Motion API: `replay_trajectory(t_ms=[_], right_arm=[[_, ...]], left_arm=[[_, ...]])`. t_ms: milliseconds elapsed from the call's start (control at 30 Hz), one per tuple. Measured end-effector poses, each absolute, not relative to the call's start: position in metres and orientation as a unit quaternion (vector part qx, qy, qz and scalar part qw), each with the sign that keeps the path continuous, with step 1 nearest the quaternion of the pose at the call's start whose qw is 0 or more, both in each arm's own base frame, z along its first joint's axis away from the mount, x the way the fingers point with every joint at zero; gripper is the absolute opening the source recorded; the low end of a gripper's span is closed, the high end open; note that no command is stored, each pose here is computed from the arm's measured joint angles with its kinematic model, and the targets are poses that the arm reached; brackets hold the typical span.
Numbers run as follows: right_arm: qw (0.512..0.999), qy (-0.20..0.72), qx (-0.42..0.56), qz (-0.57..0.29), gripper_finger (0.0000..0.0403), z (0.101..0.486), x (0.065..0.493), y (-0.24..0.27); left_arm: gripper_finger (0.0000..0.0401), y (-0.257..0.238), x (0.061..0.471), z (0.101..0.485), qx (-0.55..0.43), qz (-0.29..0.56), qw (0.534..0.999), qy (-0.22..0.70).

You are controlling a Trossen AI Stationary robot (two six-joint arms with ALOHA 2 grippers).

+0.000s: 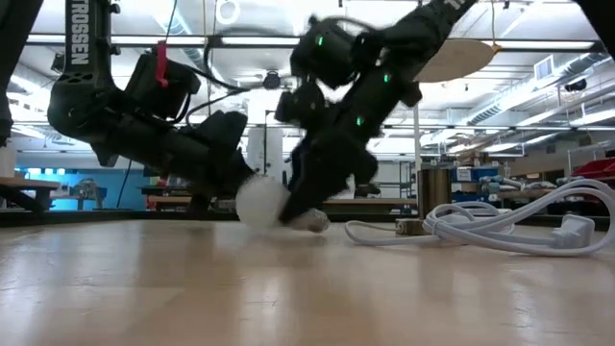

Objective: Screw lightbulb
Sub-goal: Insert the white lightbulb into the golden lamp

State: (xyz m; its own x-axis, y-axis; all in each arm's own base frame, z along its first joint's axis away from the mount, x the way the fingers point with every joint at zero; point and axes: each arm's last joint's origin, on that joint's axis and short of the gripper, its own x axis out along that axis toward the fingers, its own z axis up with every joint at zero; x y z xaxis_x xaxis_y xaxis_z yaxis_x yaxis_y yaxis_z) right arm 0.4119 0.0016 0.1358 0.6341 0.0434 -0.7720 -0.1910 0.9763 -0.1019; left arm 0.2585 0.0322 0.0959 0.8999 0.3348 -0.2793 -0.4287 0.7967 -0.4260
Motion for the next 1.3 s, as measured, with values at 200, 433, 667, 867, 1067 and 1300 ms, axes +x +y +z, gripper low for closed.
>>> replay_trajectory(t_ms=[200,433,667,867,1067,1300], right_arm=[[0.917,0.386,-0.086,0.044,0.0173,0.180,0.404,-0.005],[0.940,0.333,-0.076,-0.004,0.0159,0.245,0.375,-0.013],[0.946,0.314,-0.055,-0.052,0.0159,0.262,0.328,-0.018],[0.953,0.280,-0.025,-0.110,0.0159,0.248,0.290,-0.018],[0.981,0.166,0.038,-0.097,0.0159,0.227,0.266,-0.016],[0.994,0.042,0.050,-0.087,0.0159,0.243,0.264,-0.013]], left_arm=[[0.0006,0.032,0.260,0.104,-0.235,0.190,0.951,0.058],[0.0006,0.031,0.249,0.110,-0.228,0.177,0.957,0.004],[0.0006,0.030,0.236,0.123,-0.222,0.162,0.960,-0.051],[0.0006,0.028,0.250,0.135,-0.205,0.112,0.970,-0.074],[0.0005,0.028,0.274,0.153,-0.190,0.058,0.975,-0.099],[0.0041,0.027,0.305,0.177,-0.170,-0.009,0.978,-0.118]])
